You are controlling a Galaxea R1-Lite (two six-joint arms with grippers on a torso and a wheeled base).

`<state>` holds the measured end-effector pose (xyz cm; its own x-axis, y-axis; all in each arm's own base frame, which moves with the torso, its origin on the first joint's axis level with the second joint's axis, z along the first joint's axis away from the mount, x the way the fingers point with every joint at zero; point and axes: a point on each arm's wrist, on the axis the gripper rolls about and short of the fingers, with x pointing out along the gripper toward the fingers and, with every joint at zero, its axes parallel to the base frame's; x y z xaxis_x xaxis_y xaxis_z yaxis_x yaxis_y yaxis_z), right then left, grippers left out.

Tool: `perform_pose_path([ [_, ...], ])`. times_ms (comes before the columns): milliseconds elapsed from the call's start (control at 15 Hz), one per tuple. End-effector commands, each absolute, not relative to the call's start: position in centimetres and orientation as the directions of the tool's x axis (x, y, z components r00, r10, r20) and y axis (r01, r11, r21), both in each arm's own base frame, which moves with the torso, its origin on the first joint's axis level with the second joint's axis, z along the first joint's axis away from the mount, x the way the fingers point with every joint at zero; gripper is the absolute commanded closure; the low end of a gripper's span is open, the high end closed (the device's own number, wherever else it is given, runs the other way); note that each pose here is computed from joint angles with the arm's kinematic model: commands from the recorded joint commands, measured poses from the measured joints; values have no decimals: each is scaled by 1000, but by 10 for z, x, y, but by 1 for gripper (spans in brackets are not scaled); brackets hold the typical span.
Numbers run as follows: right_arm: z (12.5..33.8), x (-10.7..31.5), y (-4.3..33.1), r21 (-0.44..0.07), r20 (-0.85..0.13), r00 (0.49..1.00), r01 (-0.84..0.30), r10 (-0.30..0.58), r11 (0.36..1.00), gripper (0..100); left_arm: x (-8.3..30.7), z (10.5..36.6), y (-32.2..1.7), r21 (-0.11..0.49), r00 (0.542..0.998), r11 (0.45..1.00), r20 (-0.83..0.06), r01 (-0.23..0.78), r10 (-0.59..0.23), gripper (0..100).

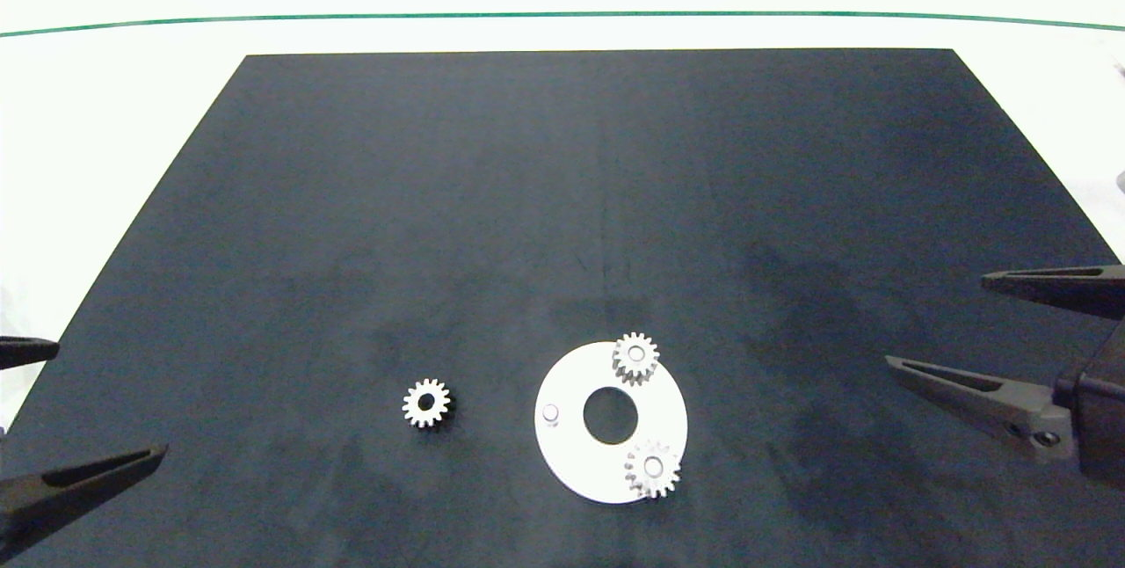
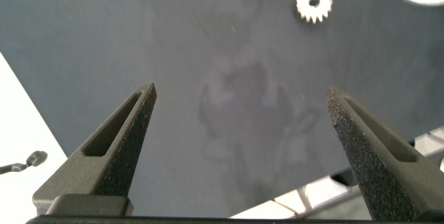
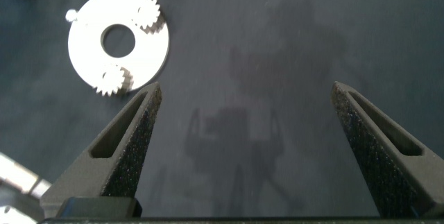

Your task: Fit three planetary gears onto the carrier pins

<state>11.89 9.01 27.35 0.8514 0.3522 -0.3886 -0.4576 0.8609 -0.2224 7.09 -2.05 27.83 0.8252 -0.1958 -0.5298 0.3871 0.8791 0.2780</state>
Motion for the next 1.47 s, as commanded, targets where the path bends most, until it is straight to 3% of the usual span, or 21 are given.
perform_pose_path([
  [67,259,127,95,-241,-421,843,-459,334,855,0,70,257,-22,264,777,864,-595,429,-204,0],
  [200,259,127,95,-241,-420,844,-458,334,856,0,83,244,-33,251,730,830,-638,498,-244,0],
  [333,262,123,92,-247,-400,852,-455,338,856,0,99,244,-41,258,754,828,-601,498,-266,0],
  [400,266,119,89,-255,-382,860,-450,338,856,0,108,243,-47,260,742,816,-612,516,-274,0],
  [600,267,121,90,-250,-360,869,-440,339,863,0,142,227,-76,196,640,795,-714,574,-286,0],
  [733,266,122,90,-251,-364,867,-443,340,860,0,157,220,-90,142,600,818,-751,557,-277,0],
  [933,268,117,88,-247,-348,870,-445,350,861,0,165,222,-108,174,626,799,-722,575,-294,0],
  [1133,269,116,87,-244,-345,869,-448,355,860,0,178,210,-120,257,659,811,-726,526,-197,0],
  [1467,271,114,85,-242,-336,870,-449,360,860,0,180,212,-133,263,655,789,-723,555,-220,0],
])
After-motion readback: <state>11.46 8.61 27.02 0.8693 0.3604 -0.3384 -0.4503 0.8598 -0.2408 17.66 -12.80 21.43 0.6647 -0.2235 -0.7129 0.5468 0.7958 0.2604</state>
